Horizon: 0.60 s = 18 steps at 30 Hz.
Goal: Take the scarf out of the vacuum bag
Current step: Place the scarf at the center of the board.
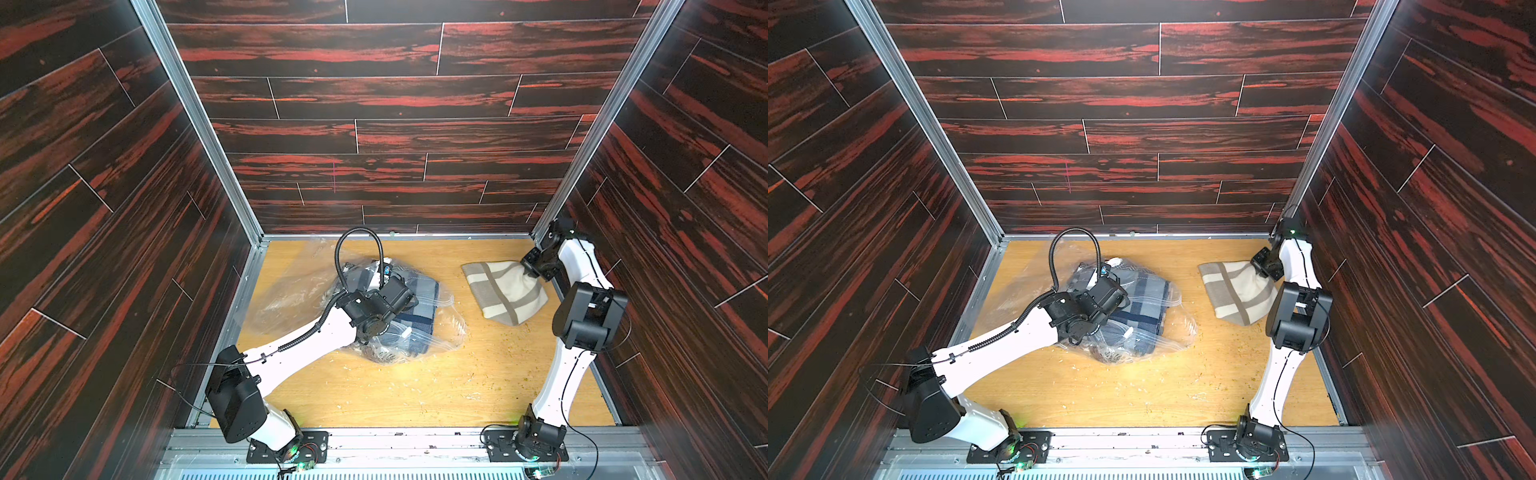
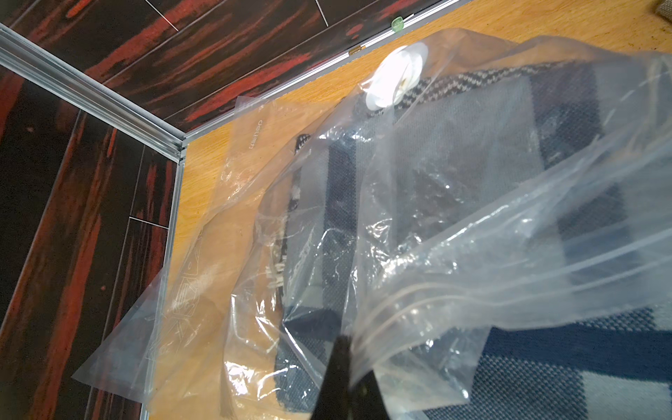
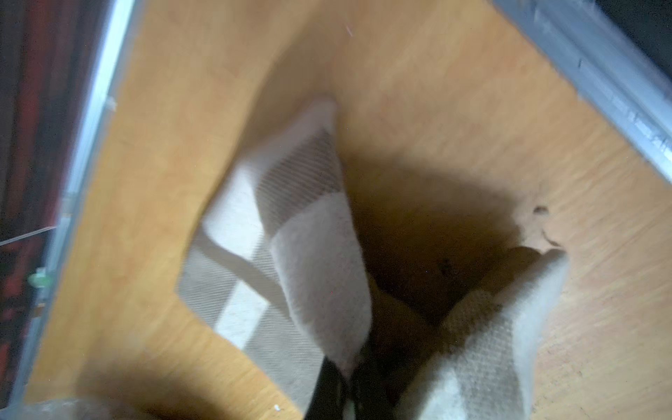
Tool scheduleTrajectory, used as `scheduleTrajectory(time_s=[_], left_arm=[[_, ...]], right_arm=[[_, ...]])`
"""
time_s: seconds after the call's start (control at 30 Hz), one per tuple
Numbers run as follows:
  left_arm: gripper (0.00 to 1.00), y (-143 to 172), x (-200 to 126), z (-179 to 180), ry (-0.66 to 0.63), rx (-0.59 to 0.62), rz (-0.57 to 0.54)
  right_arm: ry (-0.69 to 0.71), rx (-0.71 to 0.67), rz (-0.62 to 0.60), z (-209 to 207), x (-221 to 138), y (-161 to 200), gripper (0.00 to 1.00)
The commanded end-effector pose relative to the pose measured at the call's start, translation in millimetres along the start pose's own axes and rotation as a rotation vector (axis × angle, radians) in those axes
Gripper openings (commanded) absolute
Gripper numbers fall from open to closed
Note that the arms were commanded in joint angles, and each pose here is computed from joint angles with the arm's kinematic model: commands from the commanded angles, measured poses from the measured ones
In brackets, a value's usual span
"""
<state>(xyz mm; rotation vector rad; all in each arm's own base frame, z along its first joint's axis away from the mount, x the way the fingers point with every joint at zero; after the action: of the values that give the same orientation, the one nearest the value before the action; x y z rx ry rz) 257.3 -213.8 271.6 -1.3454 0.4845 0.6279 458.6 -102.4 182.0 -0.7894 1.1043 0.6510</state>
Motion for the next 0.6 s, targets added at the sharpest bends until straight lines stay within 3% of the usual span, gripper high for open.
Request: scheduleTrajectory(time_s=[0.0, 0.27, 0.57], left_arm=[[0.0, -6, -5, 16, -0.05, -0.02, -0.031], [0.0, -5, -2, 18, -0.053, -0.02, -0.027], [0.0, -7, -2, 20, -0.056, -0.026, -0.029]], right_arm=[[-0.044, 0.079, 0.042, -16, 4, 14, 0.0], [-0.108, 0.173, 0.029, -36, 13, 31, 0.0], [-0.136, 0.247, -0.016, -34, 3, -7, 0.0]])
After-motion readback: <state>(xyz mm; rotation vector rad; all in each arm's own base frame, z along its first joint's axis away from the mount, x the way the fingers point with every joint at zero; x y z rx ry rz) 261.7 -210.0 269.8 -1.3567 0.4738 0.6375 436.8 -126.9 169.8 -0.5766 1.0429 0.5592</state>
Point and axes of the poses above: each gripper's point midway between its finger pads, its own x axis out along the fingers, its own z axis along the line the jaws close on, y = z × x, the point moved 9 cm from there along -x, back along the fingers, and after that the axes turned 13 degrees about -x, right-handed, at the moved point
